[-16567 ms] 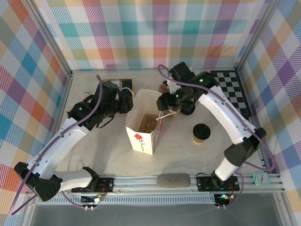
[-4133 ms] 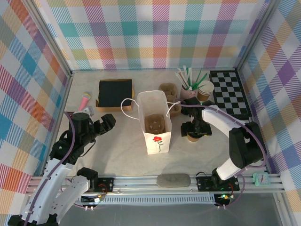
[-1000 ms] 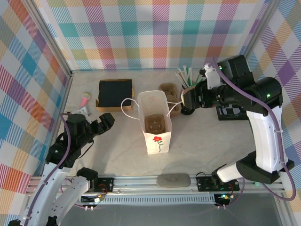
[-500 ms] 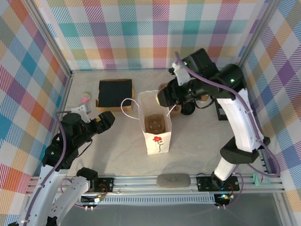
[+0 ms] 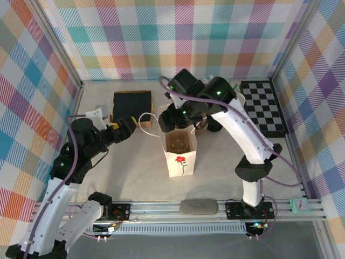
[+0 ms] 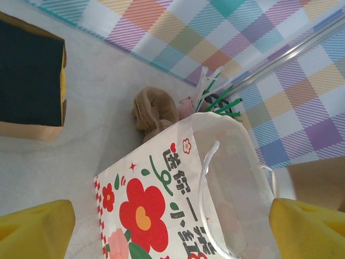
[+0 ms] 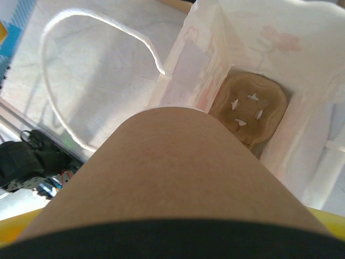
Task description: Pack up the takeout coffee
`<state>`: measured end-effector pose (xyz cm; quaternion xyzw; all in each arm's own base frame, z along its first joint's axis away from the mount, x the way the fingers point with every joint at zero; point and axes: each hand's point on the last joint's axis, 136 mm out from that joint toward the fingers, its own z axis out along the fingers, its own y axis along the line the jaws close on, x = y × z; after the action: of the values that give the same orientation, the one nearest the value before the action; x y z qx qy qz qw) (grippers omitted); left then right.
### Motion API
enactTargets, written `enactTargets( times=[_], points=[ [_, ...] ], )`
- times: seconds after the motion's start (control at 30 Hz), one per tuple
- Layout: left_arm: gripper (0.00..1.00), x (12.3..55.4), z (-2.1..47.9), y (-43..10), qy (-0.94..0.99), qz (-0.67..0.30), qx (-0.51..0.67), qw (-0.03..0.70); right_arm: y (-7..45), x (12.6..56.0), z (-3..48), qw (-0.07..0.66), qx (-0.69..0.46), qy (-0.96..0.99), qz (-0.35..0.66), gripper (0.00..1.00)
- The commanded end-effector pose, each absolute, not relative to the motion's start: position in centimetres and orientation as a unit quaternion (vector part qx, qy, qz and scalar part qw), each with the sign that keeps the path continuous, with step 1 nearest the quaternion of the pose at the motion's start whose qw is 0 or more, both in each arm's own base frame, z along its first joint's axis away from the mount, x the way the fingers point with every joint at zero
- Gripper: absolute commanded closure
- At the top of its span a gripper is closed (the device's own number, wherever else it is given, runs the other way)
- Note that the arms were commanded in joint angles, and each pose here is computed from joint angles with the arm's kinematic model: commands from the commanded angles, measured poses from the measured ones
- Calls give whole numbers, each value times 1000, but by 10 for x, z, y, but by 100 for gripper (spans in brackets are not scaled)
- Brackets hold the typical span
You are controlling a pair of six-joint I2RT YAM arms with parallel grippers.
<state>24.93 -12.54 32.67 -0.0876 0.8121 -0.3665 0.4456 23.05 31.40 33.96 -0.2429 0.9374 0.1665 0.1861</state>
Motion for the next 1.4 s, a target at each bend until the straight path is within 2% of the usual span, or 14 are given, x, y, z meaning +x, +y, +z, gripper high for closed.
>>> enactTargets(
  times=[0.0,0.27,0.4,0.43,0.6,0.8,1.07,1.37],
  points=[
    [8,255,351,-136,794,-391,-62,461,302,234,333,193,-215,950,119,50],
    [10,267,344,-161,805,-399,-42,437,294,235,313,181,-192,961,79,49],
    [14,273,339,-178,811,-402,-31,423,300,231,302,173,-190,963,81,49],
    [18,275,338,-182,812,-404,-31,420,301,230,296,166,-191,964,79,49],
    [49,274,334,-193,819,-402,-23,409,301,229,288,160,-185,968,65,49],
    [69,260,331,-197,822,-403,-27,403,299,227,280,156,-185,970,39,49],
    [79,234,331,-198,810,-437,-75,383,287,224,273,142,-216,966,1,50],
    [84,202,357,-227,765,-532,-83,353,270,235,274,131,-239,962,-32,50]
  ],
)
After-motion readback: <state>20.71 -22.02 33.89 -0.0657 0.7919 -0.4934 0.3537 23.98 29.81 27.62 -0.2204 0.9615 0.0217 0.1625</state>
